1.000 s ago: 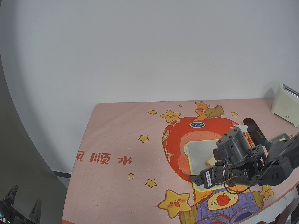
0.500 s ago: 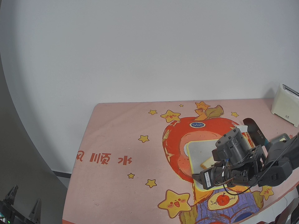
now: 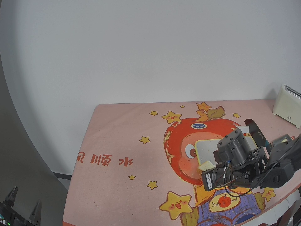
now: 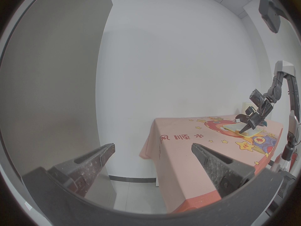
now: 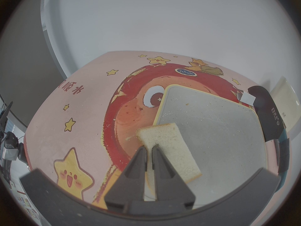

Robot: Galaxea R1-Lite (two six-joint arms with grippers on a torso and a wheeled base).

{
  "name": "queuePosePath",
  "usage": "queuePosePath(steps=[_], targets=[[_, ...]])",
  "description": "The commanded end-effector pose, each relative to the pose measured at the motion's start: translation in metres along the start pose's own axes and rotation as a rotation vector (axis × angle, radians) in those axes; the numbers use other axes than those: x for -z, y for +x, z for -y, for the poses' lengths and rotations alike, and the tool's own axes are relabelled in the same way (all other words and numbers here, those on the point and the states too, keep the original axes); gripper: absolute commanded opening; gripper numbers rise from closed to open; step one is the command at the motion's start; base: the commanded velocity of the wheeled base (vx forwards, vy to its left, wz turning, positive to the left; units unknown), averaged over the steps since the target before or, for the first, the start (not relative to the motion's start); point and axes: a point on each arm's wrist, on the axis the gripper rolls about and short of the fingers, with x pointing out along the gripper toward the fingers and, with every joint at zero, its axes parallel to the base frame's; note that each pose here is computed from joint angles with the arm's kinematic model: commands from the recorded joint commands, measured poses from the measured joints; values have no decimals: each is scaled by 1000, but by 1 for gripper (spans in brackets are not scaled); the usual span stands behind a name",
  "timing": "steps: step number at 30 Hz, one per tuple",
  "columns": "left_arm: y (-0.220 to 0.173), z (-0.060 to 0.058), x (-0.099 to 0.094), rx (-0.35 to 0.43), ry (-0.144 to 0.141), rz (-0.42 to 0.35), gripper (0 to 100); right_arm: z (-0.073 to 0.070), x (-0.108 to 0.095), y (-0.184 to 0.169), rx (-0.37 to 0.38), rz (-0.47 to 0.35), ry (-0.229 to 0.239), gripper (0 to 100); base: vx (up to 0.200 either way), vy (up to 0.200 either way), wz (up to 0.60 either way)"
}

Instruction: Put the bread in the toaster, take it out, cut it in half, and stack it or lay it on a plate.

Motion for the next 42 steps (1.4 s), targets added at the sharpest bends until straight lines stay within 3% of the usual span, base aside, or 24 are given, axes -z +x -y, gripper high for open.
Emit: queuePosePath(steps=[1, 8, 15, 21, 26, 37, 42], targets=[[1, 0, 5, 0, -1, -17, 100, -1, 0, -1, -4, 2, -4, 0, 0, 0, 0], [1, 0, 5, 0, -1, -17, 100, 2, -3, -14, -9, 46, 5, 0, 0, 0, 0], [1, 0, 5, 0, 1, -17, 100, 13, -10, -56, -40, 165, 29, 0, 0, 0, 0], [1, 0, 5, 0, 1, -17, 100, 32, -8, -87, -20, 216, -4, 0, 0, 0, 0], [1, 0, 5, 0, -1, -17, 100, 40, -7, -98, -7, 242, -18, 0, 0, 0, 0], [1, 0, 5, -2, -1, -17, 100, 40, -7, -94, -3, 231, -22, 0, 0, -164, 0], [1, 0, 5, -3, 1, -19, 100, 40, -6, -95, -3, 234, -21, 0, 0, 0, 0]])
